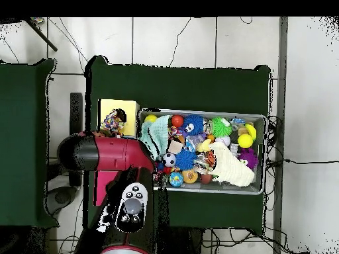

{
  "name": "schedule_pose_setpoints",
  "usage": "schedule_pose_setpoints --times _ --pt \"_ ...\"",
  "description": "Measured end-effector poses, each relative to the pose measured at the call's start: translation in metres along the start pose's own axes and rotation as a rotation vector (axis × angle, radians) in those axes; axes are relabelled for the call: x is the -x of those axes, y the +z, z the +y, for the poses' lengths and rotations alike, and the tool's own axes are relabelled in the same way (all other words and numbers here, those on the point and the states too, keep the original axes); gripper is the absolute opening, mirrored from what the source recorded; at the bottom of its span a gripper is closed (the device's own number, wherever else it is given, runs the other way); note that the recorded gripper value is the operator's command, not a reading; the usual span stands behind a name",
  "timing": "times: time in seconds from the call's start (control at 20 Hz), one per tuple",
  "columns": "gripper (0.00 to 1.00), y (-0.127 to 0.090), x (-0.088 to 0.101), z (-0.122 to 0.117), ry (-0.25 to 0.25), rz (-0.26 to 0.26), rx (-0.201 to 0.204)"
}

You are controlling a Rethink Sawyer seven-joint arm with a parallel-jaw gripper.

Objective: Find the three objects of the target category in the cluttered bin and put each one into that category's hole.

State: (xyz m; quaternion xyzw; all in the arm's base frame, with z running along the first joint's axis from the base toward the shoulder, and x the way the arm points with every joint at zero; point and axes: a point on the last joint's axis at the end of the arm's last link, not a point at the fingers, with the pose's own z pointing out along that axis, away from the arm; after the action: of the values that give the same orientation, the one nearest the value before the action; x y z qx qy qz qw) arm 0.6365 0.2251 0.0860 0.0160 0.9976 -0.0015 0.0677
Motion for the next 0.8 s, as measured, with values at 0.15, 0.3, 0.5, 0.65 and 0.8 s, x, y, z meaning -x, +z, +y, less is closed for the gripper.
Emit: schedule_pose_setpoints --times 0.15,0.3,0.5,0.65,0.8 --pt "0.0 0.0001 0.0002 0.0001 0.0 0.0 0.0" --pt "0.0 0.0002 0.0005 0.0001 0.0 0.0 0.0" --pt "0.0 0.0003 0.0009 0.0002 -0.001 0.0 0.0" --pt "0.0 0.0001 0.0012 -0.0006 0.002 0.0 0.002" --pt "0.0 -0.0006 0.001 -0.0025 0.009 0.003 0.011"
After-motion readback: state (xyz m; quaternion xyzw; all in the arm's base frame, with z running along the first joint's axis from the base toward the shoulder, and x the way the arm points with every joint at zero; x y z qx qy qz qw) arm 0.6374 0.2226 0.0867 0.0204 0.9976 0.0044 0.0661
